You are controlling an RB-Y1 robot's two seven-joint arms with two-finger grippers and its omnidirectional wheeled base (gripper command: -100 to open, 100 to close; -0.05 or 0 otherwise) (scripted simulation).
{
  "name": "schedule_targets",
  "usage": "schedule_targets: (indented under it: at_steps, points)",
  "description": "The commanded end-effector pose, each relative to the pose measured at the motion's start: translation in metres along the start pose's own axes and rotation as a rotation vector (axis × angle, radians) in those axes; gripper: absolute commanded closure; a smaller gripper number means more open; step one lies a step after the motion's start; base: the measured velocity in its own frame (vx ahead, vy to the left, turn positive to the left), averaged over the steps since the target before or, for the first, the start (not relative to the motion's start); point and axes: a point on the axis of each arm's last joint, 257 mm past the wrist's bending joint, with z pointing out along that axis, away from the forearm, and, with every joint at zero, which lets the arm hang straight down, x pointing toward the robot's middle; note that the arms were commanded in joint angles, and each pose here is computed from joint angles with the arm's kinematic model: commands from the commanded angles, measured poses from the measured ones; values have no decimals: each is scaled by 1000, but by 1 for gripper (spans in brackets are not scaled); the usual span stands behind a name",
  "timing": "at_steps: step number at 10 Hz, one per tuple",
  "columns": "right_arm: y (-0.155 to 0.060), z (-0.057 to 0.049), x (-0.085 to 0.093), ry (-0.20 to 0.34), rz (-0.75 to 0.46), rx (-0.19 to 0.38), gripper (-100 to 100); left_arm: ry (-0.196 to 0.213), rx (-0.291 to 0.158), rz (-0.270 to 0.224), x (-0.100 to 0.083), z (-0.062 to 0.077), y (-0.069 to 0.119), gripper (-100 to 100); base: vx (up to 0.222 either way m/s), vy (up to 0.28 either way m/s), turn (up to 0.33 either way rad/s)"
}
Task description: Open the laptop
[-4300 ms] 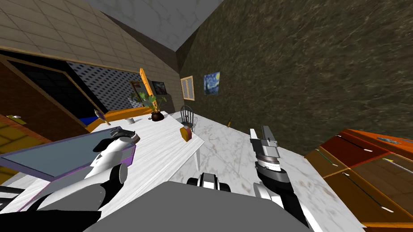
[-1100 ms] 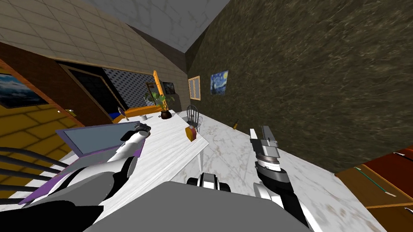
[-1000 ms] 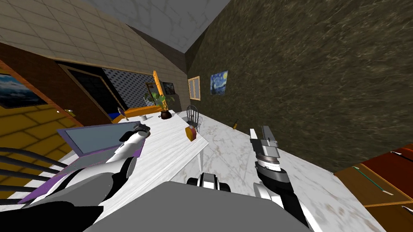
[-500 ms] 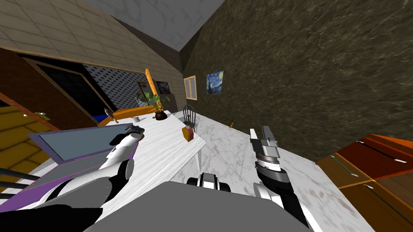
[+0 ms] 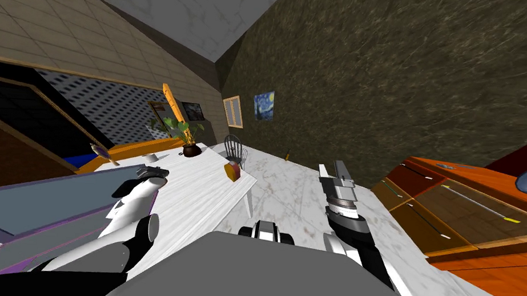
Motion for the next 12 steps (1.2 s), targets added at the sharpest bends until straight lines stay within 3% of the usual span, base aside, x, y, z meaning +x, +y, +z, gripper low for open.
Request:
schedule_targets:
  at_steps: [1,3,4,5,6,8,9,10,12]
  points:
    - [0,0,0,0,0,0,0,-63,36,14,-46,-9,-31,100,-35,-10,-352]
    - [0,0,0,0,0,0,0,-92,68,-16,-63,-12,-47,100,-25,-3,-134]
    - [0,0,0,0,0,0,0,-109,85,9,-77,-19,-64,100,-32,-14,-328]
    - [0,0,0,0,0,0,0,-130,86,24,-93,-25,-68,100,-38,-7,-267]
    - [0,0,0,0,0,0,0,-129,78,29,-93,-24,-64,100,-21,0,4]
    - [0,0,0,0,0,0,0,-151,114,-5,-106,-28,-81,100,-3,-1,22]
    - [0,0,0,0,0,0,0,-178,110,35,-126,-39,-91,100,-30,-10,-385]
    - [0,0,0,0,0,0,0,-183,121,47,-130,-42,-98,100,-38,-6,-296]
    - [0,0,0,0,0,0,0,-207,153,20,-143,-47,-113,100,-11,-5,32]
